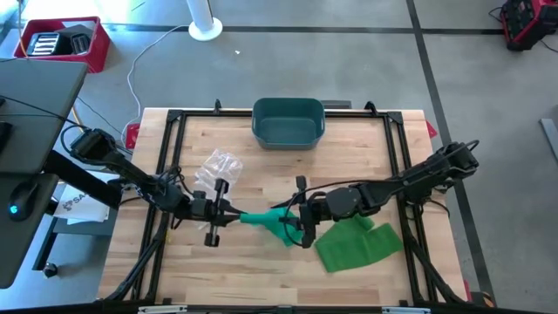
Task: Roll bandage
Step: Roll the blue bandage
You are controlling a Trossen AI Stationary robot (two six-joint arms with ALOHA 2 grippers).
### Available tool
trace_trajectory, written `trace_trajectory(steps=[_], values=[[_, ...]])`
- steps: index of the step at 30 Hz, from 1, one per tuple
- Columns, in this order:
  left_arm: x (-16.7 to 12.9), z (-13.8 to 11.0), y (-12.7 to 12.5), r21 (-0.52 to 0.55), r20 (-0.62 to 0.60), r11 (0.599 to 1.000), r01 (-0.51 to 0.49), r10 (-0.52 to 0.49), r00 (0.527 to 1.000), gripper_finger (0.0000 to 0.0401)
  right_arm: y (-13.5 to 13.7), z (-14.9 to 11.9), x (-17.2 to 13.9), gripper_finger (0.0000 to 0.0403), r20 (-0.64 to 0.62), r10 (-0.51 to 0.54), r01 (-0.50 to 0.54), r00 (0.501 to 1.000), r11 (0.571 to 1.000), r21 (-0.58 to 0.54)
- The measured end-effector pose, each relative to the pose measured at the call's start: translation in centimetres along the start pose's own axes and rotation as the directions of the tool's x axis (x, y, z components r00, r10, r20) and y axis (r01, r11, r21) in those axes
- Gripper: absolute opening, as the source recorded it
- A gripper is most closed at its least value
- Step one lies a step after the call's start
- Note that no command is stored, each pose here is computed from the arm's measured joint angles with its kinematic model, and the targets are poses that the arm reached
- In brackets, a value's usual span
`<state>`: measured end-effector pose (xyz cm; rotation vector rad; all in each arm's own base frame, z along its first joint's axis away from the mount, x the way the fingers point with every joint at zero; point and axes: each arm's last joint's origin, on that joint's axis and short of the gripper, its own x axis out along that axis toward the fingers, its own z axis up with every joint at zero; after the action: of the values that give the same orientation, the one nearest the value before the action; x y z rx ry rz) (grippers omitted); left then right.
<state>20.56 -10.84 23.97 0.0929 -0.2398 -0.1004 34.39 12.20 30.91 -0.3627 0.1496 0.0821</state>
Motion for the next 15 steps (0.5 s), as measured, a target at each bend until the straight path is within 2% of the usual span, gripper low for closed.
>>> trace_trajectory(steps=[8,15], values=[[0.69,0.43,-0.18,0.016,-0.037,1.000,-0.006,0.007,0.999,0.0015,0.04,-0.22,0.14,0.0121,-0.019,-0.030,0.030,0.999,1.000,0.001],[0.70,0.43,-0.16,0.015,-0.037,1.000,-0.008,0.009,0.999,0.0088,0.00,-0.35,0.17,0.0121,-0.036,-0.052,0.052,0.998,0.999,0.015]])
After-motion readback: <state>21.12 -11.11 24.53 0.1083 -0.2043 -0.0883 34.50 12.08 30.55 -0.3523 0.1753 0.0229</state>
